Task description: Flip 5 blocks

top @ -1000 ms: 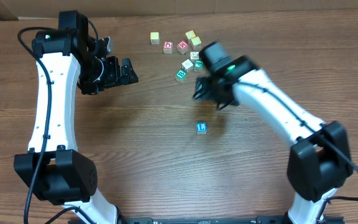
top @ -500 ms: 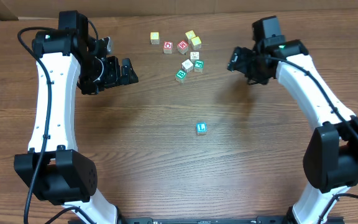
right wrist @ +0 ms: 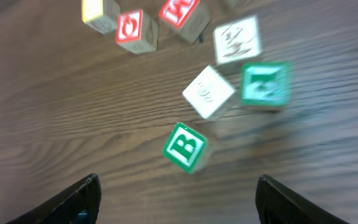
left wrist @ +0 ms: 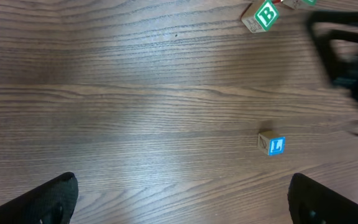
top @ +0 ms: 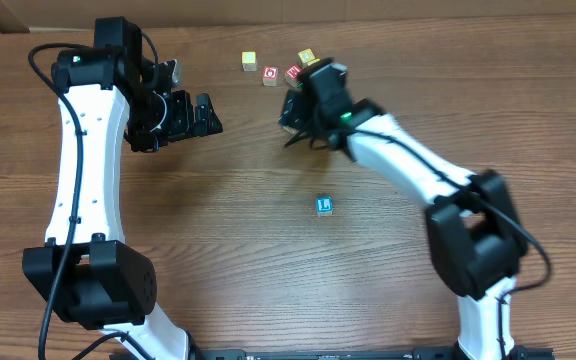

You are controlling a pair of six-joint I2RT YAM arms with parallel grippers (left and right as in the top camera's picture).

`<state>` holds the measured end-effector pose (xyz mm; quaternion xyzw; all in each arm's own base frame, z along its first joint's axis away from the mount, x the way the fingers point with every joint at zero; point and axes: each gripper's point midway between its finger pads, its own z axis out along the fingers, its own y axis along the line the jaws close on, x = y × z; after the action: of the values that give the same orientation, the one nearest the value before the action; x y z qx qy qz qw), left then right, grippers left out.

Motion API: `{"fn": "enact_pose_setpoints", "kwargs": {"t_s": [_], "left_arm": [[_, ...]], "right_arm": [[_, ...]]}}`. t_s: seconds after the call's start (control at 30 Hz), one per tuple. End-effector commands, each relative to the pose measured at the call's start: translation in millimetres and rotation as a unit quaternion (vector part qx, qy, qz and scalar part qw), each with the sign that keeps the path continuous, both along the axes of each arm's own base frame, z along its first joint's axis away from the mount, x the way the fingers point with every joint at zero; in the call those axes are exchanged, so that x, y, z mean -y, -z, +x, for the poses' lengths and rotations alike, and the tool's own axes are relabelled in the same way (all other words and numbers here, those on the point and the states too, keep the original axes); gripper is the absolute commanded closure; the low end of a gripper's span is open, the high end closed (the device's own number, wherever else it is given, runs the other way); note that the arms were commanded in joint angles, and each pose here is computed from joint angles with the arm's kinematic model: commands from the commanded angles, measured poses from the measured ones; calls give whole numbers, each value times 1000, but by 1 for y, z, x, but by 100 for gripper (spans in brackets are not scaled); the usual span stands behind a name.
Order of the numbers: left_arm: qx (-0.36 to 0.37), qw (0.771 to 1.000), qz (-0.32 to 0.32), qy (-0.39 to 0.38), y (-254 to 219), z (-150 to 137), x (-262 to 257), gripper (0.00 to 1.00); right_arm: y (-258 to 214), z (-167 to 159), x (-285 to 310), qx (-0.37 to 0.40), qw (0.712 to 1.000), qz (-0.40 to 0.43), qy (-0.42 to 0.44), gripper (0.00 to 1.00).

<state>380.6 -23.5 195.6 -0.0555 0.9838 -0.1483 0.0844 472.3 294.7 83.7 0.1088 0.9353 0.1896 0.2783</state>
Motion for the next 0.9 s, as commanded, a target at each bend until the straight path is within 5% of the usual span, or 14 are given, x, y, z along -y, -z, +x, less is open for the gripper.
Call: {"fn": "enact_pose_setpoints", "kwargs": {"t_s": [0.0,0.37,0.57,0.87], "left_arm": [[7,1000,3,8,-2,5,2,0],[7,1000,3,8,-2,5,2,0],[7,1000,3,8,-2,5,2,0],[7,1000,3,8,-2,5,2,0]], "right_arm": [[20,9,-3,25,998,-31,57,20],[59,21,-12,44,994,-26,101,22],[52,29,-16,62,993,-11,105,39],[60,21,-11,44,993,-28,103,49]]}}
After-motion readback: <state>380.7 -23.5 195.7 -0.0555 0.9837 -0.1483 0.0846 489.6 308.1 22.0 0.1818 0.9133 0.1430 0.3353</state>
